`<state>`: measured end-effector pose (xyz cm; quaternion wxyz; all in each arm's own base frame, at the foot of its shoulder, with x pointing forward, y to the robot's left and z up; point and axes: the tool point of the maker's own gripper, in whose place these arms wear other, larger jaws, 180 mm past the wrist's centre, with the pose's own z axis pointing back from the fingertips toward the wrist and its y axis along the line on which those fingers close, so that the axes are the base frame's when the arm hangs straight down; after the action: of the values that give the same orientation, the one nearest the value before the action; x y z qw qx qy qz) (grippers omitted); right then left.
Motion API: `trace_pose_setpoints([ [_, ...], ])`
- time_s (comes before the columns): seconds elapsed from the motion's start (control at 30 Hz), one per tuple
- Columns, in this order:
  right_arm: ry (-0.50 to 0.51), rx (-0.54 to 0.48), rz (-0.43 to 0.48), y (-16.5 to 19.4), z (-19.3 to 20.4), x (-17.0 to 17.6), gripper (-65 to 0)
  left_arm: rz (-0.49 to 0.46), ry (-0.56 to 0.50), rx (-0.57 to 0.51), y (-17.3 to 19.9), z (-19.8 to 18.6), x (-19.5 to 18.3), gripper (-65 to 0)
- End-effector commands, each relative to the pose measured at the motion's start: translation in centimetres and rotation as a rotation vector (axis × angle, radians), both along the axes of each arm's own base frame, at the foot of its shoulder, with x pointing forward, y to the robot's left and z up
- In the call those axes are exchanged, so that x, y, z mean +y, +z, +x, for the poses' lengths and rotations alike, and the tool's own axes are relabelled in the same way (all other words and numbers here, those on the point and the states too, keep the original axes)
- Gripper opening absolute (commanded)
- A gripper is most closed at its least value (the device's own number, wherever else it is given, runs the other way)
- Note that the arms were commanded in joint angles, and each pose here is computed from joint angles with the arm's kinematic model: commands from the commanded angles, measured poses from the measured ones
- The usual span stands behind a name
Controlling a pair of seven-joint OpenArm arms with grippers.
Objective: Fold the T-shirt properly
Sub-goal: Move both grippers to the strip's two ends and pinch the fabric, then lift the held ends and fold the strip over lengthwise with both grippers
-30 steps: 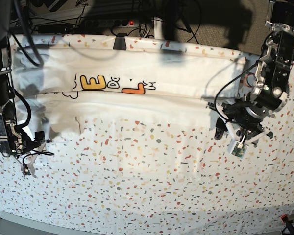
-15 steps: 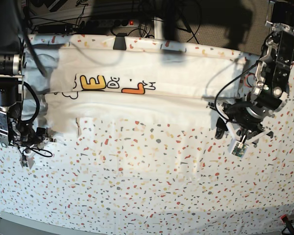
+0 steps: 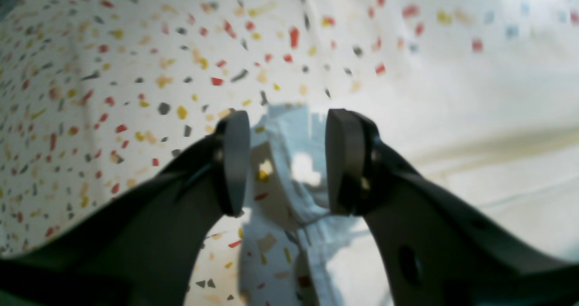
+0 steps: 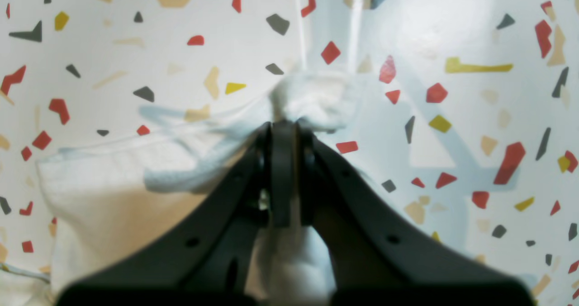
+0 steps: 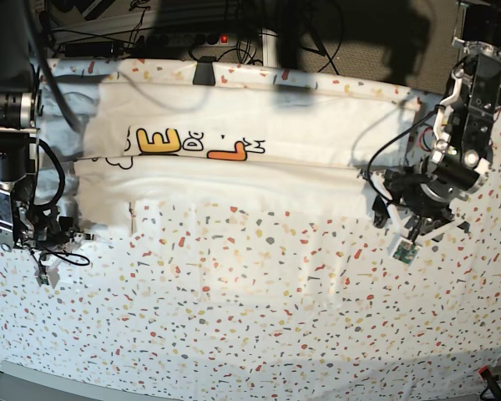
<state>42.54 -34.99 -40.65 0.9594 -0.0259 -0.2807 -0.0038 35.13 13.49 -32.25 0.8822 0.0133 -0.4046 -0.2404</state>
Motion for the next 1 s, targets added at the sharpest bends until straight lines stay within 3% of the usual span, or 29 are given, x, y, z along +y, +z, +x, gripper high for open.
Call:
trace_pose_setpoints([
  [0.0, -0.001, -0.028, -0.016, 1.6, 0.9, -0.9, -65.0, 0.001, -0.008, -0.030, 1.2, 1.2, 0.4, -38.1],
  [0.17, -0.001, -0.026, -0.016, 1.6, 0.9, -0.9, -65.0, -0.020, -0.030, 0.115, -0.9, 2.9, 1.3, -38.1],
  [0.37, -0.002, -0.008, -0.016, 1.4, 0.6, -0.9, -65.0, -0.216, 0.039, 0.276, -2.6, 5.1, 1.9, -38.1],
  [0.63, -0.002, -0.002, -0.015, 1.4, 0.5, -0.9, -65.0, -0.483, 0.104, 0.518, -6.1, 4.9, 2.3, -38.1],
  [0.77, -0.002, -0.002, -0.016, 1.4, 0.5, -0.9, -65.0, -0.544, 0.064, 0.537, -5.8, 4.6, 1.3, -38.1],
  [0.97, -0.002, -0.002, -0.016, 1.4, 0.5, -0.9, -65.0, -0.547, 0.047, 0.521, -5.3, 4.8, 1.0, -38.2],
])
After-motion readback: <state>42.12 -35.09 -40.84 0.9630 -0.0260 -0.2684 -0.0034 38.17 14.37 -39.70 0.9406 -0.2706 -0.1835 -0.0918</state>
